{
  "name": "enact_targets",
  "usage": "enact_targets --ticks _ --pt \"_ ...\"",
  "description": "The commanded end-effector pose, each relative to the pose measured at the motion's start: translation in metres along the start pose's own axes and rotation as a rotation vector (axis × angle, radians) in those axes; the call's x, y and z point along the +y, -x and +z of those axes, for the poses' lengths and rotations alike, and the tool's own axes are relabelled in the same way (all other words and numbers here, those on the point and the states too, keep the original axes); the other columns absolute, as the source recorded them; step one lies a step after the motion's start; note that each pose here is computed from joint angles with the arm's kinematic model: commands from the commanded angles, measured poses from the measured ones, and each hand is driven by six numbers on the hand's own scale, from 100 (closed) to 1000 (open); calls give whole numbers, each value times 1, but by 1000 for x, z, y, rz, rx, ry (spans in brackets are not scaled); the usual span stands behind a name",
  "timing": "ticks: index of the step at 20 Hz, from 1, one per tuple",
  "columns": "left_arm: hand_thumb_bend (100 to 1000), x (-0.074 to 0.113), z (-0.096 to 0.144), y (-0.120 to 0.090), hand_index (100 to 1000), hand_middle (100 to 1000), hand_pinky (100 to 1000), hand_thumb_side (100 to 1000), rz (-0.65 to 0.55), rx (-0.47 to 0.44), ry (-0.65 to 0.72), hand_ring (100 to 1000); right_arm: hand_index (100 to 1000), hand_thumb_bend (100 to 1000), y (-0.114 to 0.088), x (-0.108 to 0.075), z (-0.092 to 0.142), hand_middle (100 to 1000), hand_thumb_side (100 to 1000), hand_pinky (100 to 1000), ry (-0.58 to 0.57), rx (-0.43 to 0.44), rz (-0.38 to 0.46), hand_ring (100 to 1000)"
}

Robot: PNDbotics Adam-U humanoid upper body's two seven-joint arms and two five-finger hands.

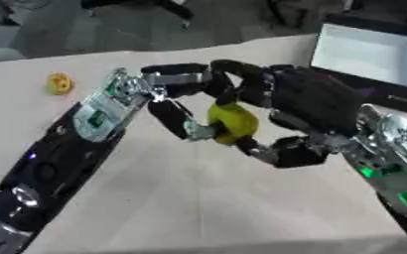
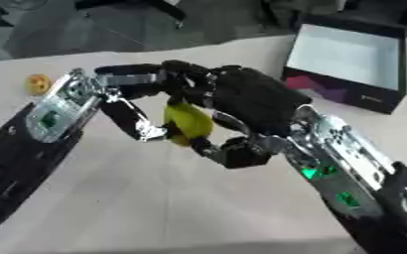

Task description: Pick up the objects with one hand, pass them to the other hand, and then place them into the box on the other side of the table.

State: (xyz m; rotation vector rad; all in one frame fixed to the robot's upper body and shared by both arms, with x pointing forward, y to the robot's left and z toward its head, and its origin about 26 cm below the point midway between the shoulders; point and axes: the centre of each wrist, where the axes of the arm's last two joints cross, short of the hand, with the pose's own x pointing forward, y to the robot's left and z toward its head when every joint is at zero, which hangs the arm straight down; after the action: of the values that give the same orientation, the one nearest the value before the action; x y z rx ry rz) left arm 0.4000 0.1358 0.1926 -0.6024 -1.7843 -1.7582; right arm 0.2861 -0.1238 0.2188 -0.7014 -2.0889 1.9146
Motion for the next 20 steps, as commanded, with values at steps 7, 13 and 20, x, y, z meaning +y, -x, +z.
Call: enact_targets --ticks 7,13,20 --pt "100 10 -7 -21 602 446 663 263 -58 -109 35 471 439 100 1 -7 2 1000 100 677 27 14 38 671" --pt "136 5 -13 -24 645 477 688 357 -38 -170 52 502 265 100 1 -5 3 1000 100 654 95 49 38 630" --pt "405 -4 -20 -25 700 521 716 526 61 -242 68 542 217 100 1 -3 4 1000 100 629 101 74 3 601"
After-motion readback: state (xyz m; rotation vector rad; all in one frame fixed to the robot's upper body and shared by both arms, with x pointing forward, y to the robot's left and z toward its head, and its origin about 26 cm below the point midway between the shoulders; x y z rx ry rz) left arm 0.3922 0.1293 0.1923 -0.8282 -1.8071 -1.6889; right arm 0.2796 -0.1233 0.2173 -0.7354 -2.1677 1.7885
